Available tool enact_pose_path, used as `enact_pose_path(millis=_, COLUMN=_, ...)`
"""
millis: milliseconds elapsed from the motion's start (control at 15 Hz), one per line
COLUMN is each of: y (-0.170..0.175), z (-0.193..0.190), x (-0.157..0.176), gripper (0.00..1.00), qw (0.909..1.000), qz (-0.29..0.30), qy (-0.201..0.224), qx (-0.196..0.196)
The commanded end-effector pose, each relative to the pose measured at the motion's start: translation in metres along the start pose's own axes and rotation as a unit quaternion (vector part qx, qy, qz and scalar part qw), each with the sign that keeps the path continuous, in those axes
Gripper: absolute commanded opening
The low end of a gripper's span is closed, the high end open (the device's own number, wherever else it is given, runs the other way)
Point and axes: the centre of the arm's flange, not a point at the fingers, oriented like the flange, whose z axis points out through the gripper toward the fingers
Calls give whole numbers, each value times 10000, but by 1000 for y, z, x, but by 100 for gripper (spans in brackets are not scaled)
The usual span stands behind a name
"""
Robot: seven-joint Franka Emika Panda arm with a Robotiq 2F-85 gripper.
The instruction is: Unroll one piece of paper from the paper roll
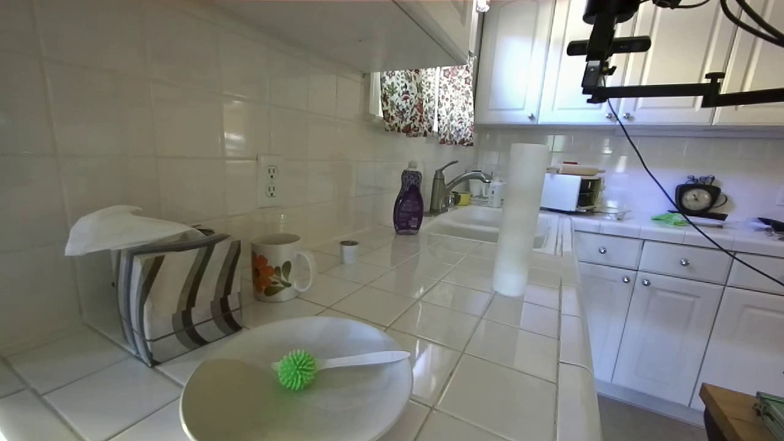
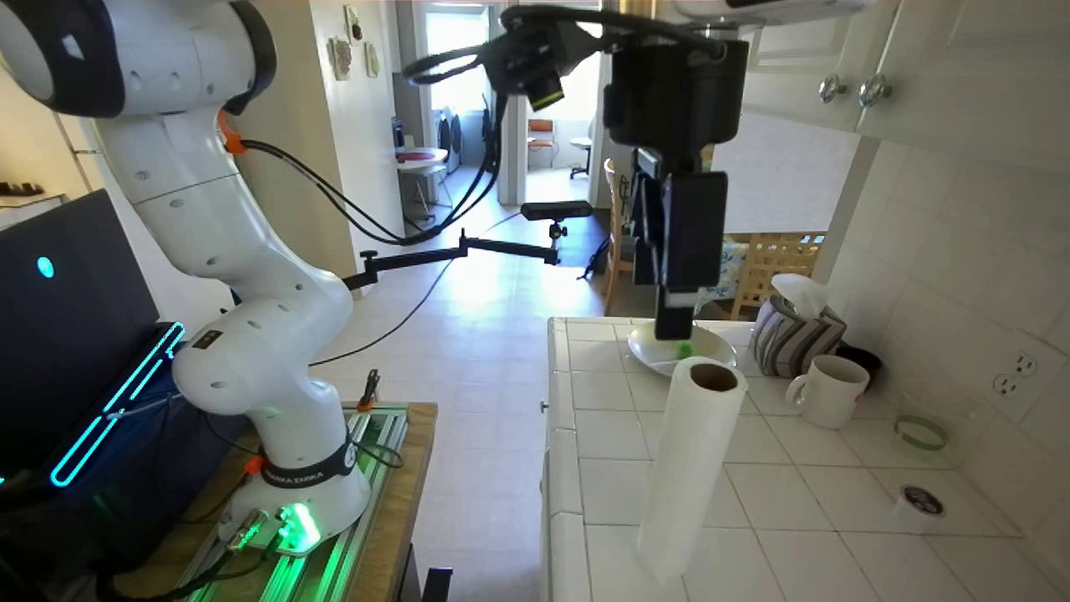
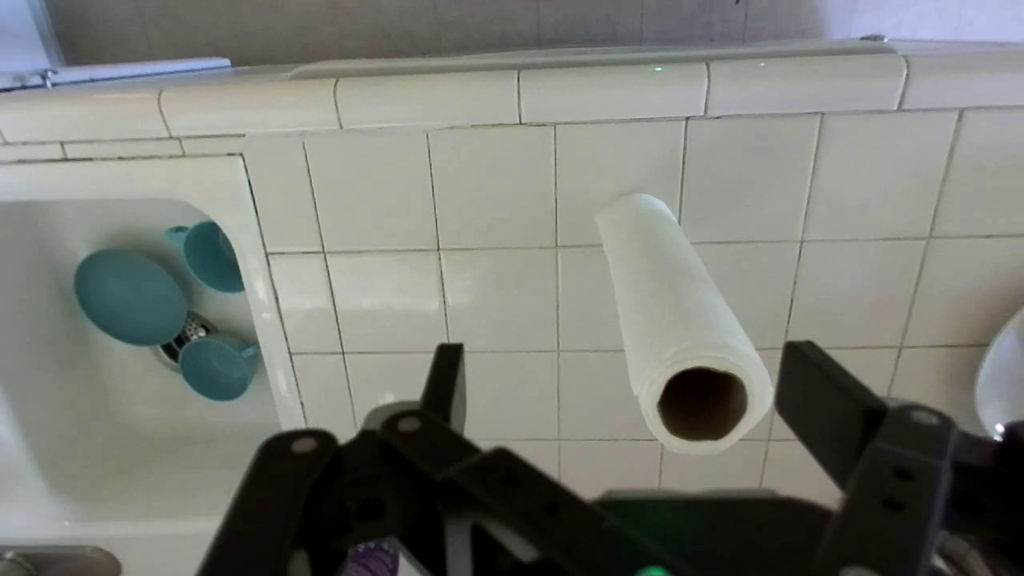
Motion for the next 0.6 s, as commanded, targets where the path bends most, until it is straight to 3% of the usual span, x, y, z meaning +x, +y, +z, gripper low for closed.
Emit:
enact_pose_path(millis=0, y=-9, z=-13, x=-9, gripper=100, qw=9961, qz=-870, qy=14, qx=-150)
enact_pose_path(millis=267, y=-6, z=-12, x=-12, gripper=100, qw=9809, qz=-1930, qy=252, qx=26)
enact_pose_path(millis=533, y=4, z=-3, x=-9, gripper=100, qw=9587, qz=-2743, qy=546, qx=524)
